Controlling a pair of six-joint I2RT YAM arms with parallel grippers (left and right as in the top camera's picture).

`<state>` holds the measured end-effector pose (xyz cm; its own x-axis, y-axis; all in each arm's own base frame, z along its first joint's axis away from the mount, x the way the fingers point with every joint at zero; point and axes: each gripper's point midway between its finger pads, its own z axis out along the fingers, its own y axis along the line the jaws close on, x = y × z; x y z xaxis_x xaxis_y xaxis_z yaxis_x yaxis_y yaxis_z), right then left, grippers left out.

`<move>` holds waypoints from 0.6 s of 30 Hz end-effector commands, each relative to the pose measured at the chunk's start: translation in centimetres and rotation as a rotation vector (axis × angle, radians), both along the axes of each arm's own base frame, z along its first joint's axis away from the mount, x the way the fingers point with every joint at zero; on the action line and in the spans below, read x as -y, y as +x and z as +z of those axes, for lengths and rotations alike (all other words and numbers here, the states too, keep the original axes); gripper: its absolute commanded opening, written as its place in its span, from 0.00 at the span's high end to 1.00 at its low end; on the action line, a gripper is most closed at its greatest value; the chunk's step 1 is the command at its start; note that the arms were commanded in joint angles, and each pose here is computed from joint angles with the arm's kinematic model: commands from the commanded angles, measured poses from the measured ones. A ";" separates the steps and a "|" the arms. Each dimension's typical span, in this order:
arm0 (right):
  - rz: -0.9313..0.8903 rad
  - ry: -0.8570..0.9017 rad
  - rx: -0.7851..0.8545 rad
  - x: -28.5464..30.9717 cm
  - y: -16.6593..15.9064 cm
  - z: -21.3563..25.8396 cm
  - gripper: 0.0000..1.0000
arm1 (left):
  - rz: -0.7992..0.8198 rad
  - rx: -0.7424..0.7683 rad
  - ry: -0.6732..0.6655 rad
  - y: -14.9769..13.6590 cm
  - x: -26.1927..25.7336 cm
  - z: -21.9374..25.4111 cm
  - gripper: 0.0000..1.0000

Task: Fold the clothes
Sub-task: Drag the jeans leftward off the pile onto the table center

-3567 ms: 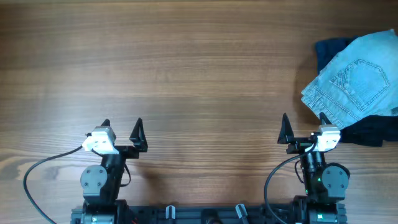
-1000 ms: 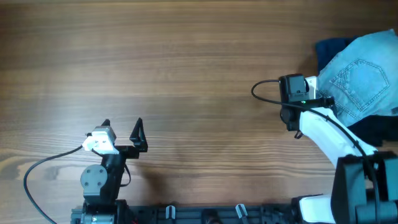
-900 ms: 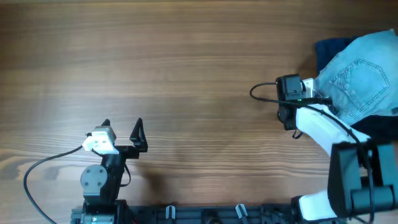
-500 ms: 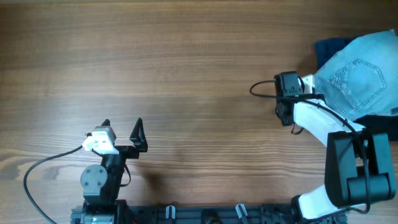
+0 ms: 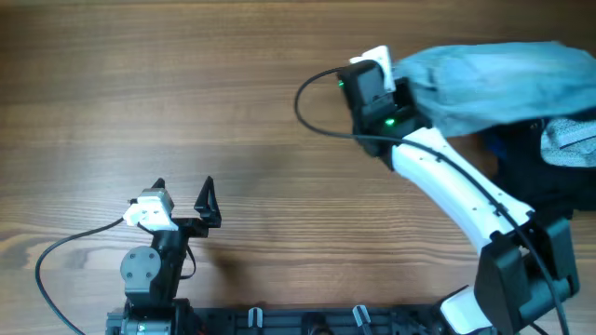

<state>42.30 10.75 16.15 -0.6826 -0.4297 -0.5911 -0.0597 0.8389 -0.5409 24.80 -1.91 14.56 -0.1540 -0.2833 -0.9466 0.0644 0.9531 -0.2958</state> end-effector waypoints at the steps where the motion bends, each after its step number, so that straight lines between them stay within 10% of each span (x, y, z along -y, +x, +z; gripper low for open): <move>1: 0.134 0.391 0.016 -7.6 -0.1 1.1 0.96 | 0.014 -0.005 0.010 0.0 -0.3 -0.3 0.00; 15: 0.410 0.885 0.056 -26.3 -4.9 2.7 0.96 | 0.014 -0.005 0.010 0.0 -0.3 -0.3 0.00; 18: 0.482 0.783 0.097 -26.0 -4.4 3.1 0.43 | 0.014 -0.005 0.010 0.0 -0.3 -0.3 0.00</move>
<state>36.90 36.56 17.50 -0.5427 -0.0631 -0.8375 -0.4392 0.8713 0.2189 24.80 -1.91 14.56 -0.1540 -0.2833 -0.9466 0.0644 0.9531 -0.2958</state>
